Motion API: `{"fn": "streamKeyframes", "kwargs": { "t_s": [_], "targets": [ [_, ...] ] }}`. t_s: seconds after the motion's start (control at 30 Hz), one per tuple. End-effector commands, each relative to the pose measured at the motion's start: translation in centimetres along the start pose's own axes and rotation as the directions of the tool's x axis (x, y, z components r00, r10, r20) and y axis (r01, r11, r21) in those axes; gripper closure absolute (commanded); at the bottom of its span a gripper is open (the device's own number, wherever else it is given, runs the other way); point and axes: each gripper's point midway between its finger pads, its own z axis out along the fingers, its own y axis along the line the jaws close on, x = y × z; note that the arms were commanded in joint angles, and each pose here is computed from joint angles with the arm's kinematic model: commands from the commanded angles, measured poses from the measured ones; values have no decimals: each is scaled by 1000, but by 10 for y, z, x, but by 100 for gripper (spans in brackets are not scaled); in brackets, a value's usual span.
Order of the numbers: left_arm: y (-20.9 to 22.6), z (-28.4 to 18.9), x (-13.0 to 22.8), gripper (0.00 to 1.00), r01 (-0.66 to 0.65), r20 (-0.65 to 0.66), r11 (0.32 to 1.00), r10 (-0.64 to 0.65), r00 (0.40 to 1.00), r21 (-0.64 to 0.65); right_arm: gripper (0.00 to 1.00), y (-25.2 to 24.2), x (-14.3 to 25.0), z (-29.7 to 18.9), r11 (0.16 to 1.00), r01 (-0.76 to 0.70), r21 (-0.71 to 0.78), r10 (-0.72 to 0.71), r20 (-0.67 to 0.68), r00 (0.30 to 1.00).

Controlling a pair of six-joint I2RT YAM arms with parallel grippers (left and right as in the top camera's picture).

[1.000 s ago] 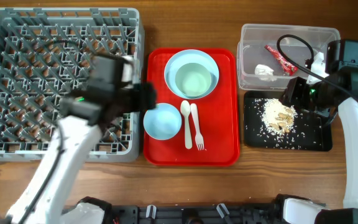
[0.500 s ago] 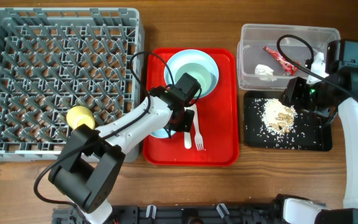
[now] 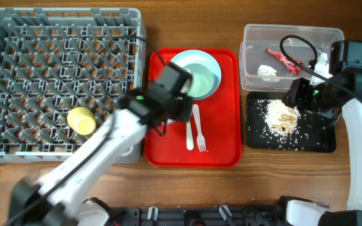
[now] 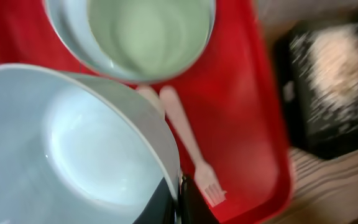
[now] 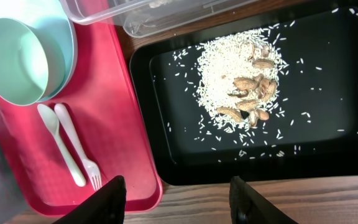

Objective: Sort waste into correct bins and load items into the dishwasher rack
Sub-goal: 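Grasp the small light-blue bowl on the red tray with the left gripper, then place the small light-blue bowl upside down in the rack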

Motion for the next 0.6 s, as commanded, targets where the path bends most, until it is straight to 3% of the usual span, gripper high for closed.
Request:
{"fn": "streamKeyframes", "kwargs": {
  "t_s": [0.0, 0.07, 0.3, 0.57],
  "targets": [
    [21, -67, -49, 96, 33, 189, 997, -46, 981, 72, 46, -1, -5, -8, 1000, 22, 13, -23, 32, 999],
    [64, -101, -76, 96, 62, 272, 989, -96, 958, 133, 46, -1, -5, -8, 1000, 24, 13, -24, 32, 999],
    [150, -108, -88, 96, 132, 271, 911, -250, 930, 390, 46, -1, -4, -8, 1000, 23, 13, -23, 28, 999],
    [223, -77, -92, 96, 197, 197, 686, -452, 870, 700, 46, -1, -3, -8, 1000, 21, 13, -22, 25, 999]
  ]
}}
